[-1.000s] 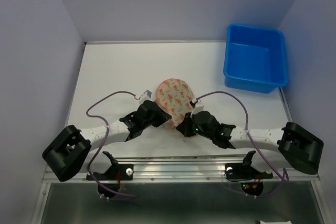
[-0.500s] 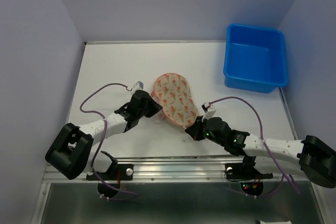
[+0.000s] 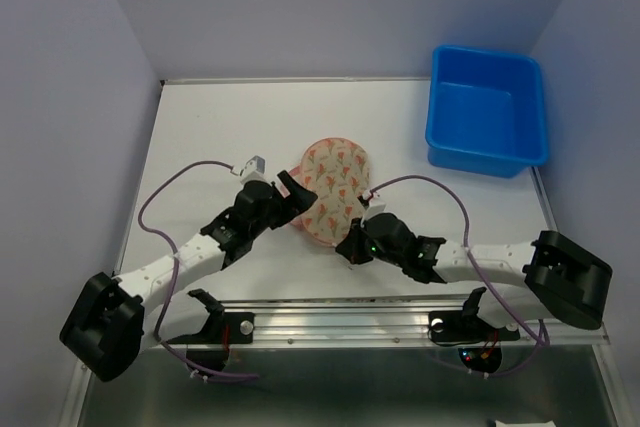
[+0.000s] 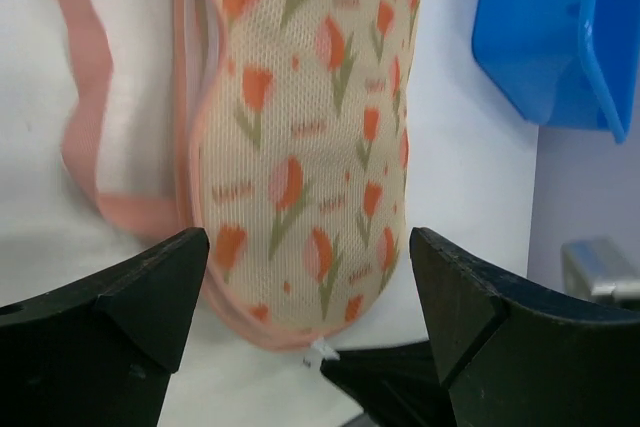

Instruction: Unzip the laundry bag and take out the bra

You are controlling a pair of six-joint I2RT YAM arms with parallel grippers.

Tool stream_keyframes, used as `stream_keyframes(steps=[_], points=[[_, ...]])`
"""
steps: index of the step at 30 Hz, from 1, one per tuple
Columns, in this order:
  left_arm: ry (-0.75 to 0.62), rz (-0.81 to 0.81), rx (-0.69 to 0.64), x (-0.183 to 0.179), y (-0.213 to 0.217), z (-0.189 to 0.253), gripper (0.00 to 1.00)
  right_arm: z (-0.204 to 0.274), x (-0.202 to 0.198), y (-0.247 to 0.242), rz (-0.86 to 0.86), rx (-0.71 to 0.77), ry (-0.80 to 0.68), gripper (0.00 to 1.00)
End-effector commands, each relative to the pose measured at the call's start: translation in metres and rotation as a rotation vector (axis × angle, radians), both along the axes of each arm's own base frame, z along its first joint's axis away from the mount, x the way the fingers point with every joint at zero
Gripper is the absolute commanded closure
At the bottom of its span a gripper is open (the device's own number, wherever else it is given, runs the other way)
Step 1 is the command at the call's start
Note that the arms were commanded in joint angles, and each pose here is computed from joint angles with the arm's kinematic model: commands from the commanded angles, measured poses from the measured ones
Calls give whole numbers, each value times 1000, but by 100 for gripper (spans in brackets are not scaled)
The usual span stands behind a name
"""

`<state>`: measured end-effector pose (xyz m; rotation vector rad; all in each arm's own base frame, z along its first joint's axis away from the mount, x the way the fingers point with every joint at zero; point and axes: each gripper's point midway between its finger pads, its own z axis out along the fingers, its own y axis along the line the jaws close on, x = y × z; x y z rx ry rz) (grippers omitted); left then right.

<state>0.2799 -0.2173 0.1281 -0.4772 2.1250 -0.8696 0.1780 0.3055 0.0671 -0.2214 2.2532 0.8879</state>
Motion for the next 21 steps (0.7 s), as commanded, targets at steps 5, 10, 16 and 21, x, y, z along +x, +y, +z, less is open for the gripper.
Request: stream_keyframes(steps=[5, 10, 16, 21], points=[[105, -3, -115, -65, -12, -33, 8, 47, 24, 57, 40, 136, -84, 99], [123, 14, -134, -69, -12, -44, 15, 47, 30, 72, 55, 139, -81, 99], [100, 26, -135, -56, -20, -43, 46, 36, 25, 74, 67, 125, -58, 99], [90, 78, -98, -44, -10, -45, 97, 21, 14, 48, 35, 103, -37, 99]])
